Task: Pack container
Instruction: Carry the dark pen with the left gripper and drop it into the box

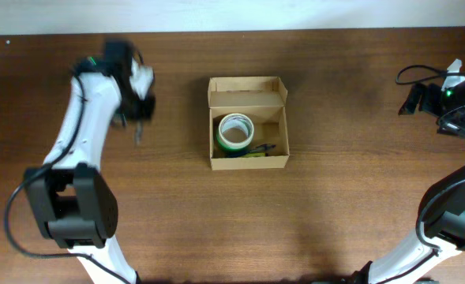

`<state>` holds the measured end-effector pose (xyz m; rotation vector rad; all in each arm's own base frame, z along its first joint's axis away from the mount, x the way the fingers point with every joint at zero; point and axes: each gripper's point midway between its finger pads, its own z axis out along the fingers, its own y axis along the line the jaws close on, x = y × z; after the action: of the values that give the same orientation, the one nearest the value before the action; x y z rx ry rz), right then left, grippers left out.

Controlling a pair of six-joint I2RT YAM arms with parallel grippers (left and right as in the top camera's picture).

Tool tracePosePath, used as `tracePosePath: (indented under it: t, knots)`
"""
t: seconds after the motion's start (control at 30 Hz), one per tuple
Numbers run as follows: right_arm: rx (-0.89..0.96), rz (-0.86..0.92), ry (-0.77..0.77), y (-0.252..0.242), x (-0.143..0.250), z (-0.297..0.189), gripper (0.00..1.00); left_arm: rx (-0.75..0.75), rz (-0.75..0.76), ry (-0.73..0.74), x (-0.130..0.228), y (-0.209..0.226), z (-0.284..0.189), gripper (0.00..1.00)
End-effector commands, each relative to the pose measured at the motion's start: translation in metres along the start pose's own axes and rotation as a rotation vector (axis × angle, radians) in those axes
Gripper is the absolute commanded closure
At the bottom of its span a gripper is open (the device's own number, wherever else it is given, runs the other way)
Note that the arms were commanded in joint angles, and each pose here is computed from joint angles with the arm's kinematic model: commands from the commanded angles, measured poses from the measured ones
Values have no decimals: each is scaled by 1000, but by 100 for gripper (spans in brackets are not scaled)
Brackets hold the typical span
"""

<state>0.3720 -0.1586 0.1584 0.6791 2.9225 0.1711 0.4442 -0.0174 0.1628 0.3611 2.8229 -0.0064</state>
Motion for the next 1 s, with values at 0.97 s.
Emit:
tracePosePath:
  t: [0.97]
  knots:
    - [-13, 3, -2, 4, 0, -1, 1, 332, 1203, 217, 39, -267, 25, 98]
